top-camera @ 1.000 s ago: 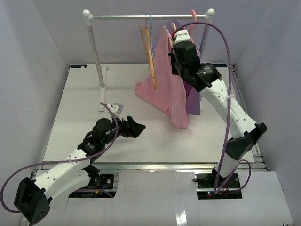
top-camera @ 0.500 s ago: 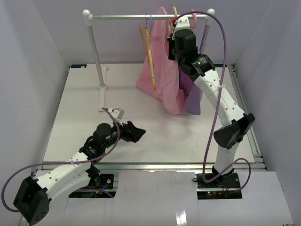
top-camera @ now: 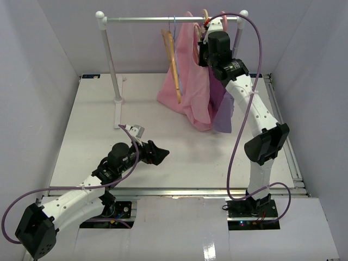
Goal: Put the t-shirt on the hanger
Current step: Place the hanger at the clothesline, then reset both arms
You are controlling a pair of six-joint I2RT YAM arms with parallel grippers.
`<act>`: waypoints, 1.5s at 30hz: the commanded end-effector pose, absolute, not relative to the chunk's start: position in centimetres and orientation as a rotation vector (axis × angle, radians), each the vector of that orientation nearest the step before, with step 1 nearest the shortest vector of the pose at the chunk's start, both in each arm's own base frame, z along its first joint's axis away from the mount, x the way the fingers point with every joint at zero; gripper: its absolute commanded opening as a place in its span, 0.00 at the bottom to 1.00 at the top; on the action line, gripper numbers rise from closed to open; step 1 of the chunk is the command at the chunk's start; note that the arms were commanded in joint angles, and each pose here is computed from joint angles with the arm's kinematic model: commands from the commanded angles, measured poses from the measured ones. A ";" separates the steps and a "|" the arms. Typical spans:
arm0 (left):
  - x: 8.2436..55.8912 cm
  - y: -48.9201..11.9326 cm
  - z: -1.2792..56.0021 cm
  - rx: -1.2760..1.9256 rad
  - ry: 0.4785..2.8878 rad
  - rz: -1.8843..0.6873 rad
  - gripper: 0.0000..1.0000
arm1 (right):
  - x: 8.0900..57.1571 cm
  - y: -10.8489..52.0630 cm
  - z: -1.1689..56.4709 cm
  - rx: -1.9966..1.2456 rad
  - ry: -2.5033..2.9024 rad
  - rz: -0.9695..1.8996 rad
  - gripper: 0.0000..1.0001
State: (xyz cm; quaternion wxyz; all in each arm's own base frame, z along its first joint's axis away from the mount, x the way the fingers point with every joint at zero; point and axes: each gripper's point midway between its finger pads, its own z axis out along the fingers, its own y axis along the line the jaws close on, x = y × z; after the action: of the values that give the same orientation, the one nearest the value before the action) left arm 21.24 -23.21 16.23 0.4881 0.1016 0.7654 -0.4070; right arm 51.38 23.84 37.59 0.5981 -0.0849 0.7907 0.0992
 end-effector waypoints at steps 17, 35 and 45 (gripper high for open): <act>21.0 -23.8 16.5 0.283 1.844 -1.012 0.98 | 51.1 25.6 41.3 -0.269 1.710 0.345 0.21; 21.9 -23.0 16.0 0.293 1.810 -0.919 0.98 | 35.7 17.8 43.0 -0.223 1.811 0.342 0.90; 21.9 -22.7 16.3 0.316 1.762 -0.905 0.98 | 27.6 14.5 34.5 -0.163 1.877 0.381 0.90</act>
State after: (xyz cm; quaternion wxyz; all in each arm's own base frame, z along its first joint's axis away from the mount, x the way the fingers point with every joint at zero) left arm 21.81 -22.71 15.12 0.5137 0.1259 0.7605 -0.3767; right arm 29.16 16.02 36.36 0.5623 -0.1003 0.8047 0.1617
